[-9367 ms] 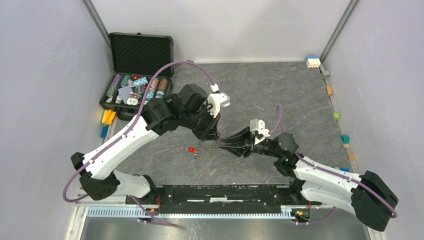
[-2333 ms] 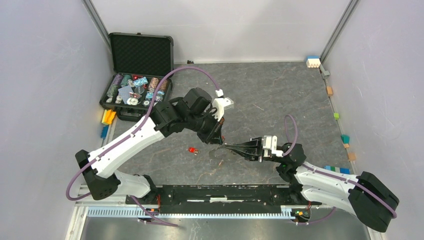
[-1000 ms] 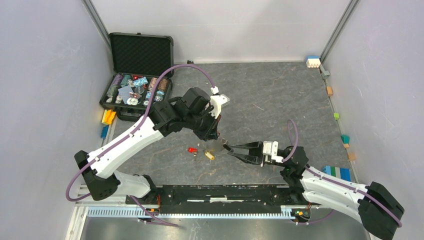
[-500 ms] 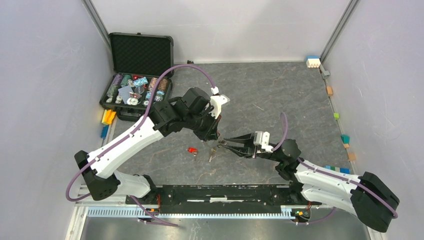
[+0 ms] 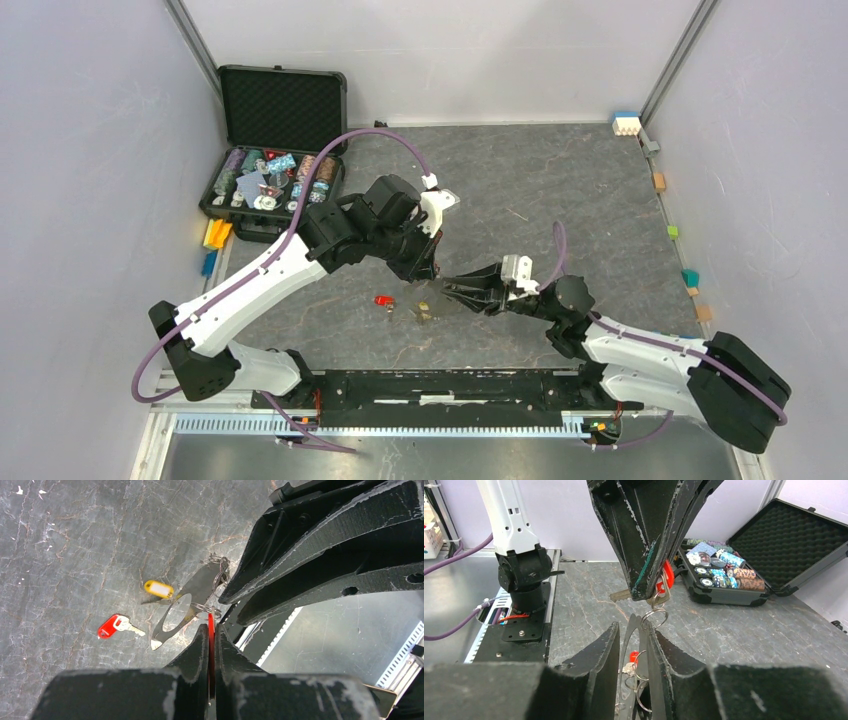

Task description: Remove the keys from the keyring

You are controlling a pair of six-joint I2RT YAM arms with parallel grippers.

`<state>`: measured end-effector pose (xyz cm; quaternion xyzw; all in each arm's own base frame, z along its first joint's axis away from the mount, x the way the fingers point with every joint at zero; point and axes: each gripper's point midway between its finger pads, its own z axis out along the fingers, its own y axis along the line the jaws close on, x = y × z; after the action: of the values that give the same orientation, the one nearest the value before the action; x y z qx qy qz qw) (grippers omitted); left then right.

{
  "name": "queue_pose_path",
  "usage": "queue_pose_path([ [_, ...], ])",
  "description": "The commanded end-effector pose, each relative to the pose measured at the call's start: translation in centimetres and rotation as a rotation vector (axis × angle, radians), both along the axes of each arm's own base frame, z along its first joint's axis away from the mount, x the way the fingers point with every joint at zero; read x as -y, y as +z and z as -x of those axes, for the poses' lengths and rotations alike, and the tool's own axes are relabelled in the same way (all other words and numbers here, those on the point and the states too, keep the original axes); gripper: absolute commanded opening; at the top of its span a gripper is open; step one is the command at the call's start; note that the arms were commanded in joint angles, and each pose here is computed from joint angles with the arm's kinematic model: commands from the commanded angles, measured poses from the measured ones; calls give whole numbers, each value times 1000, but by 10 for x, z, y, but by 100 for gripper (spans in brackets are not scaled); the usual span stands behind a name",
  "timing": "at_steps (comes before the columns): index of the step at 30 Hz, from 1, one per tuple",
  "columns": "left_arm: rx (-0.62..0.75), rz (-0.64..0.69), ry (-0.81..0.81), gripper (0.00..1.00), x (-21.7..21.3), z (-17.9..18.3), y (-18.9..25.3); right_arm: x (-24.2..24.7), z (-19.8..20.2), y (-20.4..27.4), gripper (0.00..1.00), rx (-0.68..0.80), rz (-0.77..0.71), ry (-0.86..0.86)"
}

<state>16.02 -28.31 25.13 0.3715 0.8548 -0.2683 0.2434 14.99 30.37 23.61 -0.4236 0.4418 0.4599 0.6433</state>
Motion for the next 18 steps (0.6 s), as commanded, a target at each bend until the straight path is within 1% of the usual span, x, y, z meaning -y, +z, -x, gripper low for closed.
queue_pose_path([
  [1,48,78,-23,2,6,-1,25,-4,-2,33,32,35,-83,7],
  [11,39,80,-26,2,8,-1,24,-8,-1,36,32,13,-103,32],
  [18,42,82,-25,2,8,-1,25,-10,-1,31,31,-1,-94,39],
])
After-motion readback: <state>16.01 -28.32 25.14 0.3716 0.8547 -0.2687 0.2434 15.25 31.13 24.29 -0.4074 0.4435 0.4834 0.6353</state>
